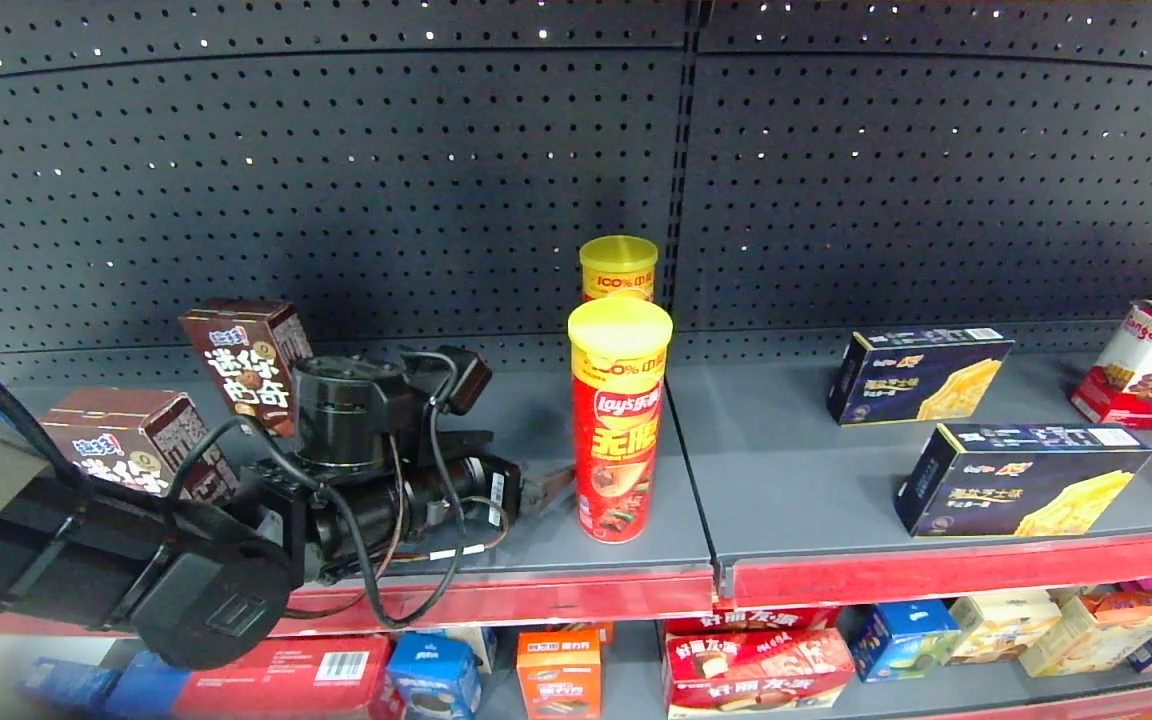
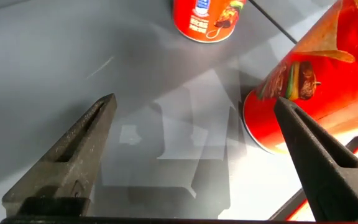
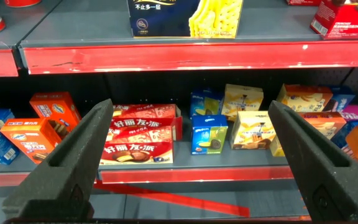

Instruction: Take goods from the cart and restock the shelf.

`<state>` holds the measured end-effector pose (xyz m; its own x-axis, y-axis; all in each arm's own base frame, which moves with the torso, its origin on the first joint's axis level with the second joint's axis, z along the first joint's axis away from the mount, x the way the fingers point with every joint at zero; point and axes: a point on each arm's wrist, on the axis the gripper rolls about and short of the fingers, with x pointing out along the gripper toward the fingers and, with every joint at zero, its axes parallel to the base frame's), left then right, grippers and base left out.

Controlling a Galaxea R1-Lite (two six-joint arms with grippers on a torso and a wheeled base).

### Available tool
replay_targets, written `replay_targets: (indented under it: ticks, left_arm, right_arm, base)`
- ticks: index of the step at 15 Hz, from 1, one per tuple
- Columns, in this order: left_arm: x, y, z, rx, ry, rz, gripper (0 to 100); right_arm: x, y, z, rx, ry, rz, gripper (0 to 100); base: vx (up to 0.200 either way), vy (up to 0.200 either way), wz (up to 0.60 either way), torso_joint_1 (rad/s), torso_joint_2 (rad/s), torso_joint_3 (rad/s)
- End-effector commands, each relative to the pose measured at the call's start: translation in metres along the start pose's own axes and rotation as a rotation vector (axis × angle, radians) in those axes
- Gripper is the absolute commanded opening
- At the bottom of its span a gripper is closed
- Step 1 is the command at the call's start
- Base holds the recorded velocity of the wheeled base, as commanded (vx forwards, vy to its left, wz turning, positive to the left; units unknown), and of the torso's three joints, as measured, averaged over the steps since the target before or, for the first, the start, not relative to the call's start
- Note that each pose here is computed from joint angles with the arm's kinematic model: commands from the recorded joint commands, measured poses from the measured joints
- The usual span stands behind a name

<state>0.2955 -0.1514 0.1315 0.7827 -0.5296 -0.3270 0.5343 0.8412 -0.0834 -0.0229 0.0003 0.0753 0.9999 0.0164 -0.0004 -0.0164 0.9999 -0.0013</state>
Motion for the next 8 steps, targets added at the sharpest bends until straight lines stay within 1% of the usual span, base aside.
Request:
replay_targets:
  ticks: [1,6,8]
  left_arm:
    - [0.0011,-0.0028,-0.0007,0.002,0.002,-0.008,100]
    - [0.0039,-0.0029,-0.0028,0.002,0.01,-0.01,100]
    - [0.004,-0.0028,-0.004,-0.003,0.015,-0.009,100]
  right_arm:
    - [0.0001,0.0,0.0,0.0,0.001,0.0,100]
    - [0.0001,0.0,0.0,0.0,0.001,0.0,100]
    - [0.0001,0.0,0.0,0.0,0.001,0.0,100]
  base:
    - [0.0,0.0,0.0,0.0,0.0,0.0]
    - [0.0,0.0,0.0,0.0,0.0,0.0]
    - [0.0,0.0,0.0,0.0,0.0,0.0]
